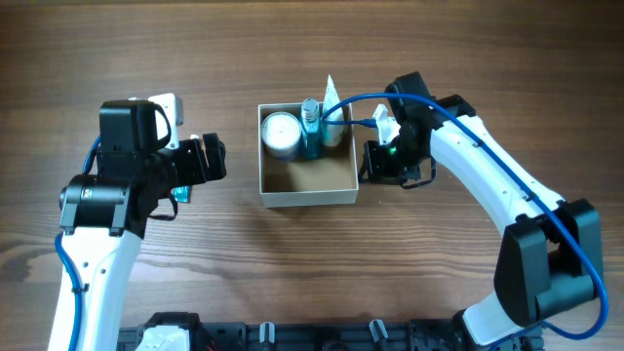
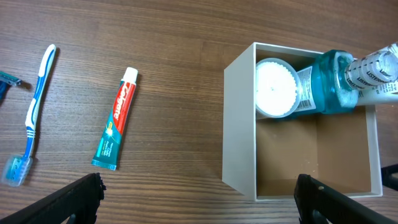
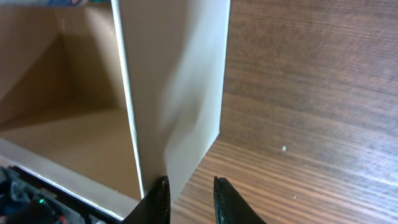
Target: Pack container
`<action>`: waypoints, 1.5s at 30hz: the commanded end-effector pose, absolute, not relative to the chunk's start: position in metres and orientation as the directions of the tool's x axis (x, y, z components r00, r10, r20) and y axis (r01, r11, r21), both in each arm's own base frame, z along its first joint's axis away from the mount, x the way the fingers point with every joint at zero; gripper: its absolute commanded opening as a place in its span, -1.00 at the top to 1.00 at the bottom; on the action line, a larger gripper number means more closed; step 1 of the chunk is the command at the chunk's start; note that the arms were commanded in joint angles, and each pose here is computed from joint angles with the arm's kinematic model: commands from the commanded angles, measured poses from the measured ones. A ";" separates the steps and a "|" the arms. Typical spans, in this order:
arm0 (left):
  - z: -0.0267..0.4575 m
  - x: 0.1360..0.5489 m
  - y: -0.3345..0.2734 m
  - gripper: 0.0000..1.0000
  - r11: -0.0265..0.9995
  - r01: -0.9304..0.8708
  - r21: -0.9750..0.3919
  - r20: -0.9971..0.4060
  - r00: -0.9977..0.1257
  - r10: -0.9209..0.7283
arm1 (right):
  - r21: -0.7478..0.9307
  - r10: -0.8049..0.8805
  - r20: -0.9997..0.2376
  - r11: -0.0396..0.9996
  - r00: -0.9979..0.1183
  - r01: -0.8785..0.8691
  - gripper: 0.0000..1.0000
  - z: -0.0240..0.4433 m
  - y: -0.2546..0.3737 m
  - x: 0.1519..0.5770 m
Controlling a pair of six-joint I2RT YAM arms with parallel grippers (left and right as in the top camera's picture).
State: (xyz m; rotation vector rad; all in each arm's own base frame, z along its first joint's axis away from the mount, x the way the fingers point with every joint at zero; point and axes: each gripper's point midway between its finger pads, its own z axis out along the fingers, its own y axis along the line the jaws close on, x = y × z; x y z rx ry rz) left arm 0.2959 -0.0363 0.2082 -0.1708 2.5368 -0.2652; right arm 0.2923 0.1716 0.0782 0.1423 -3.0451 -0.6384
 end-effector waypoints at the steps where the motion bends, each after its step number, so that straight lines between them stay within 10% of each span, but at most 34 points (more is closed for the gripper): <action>1: 0.213 0.298 -0.036 -1.00 0.971 -0.073 -0.226 -0.543 -0.818 -0.189 | 0.293 -0.067 -0.085 0.952 -0.994 -0.089 0.49 0.091 0.148 0.317; 4: 0.213 0.297 -0.036 -1.00 0.971 -0.074 -0.226 -0.543 -0.819 -0.189 | 0.079 0.201 -0.296 0.979 -0.934 0.185 0.35 0.152 0.066 0.357; 6: 0.213 0.298 -0.036 -1.00 0.977 -0.045 -0.207 -0.553 -0.819 -0.155 | 0.118 0.306 -0.440 0.952 -0.845 0.283 -0.22 0.204 0.025 0.365; 10: 0.201 0.307 -0.013 -0.99 0.986 -0.127 -0.103 -0.549 -0.820 -0.163 | 0.176 0.472 -0.582 0.868 -0.662 0.464 -0.49 0.270 -0.060 0.330; 23: 0.041 0.363 0.038 -0.99 0.998 -0.040 0.038 -0.249 -0.968 -0.030 | 0.130 0.495 -0.449 0.860 -0.744 0.494 -0.54 0.240 -0.085 0.302; 45: -0.015 0.364 0.036 -0.98 0.999 -0.039 0.021 -0.153 -0.988 -0.035 | 0.122 0.483 -0.447 0.867 -0.753 0.483 -0.55 0.239 -0.085 0.302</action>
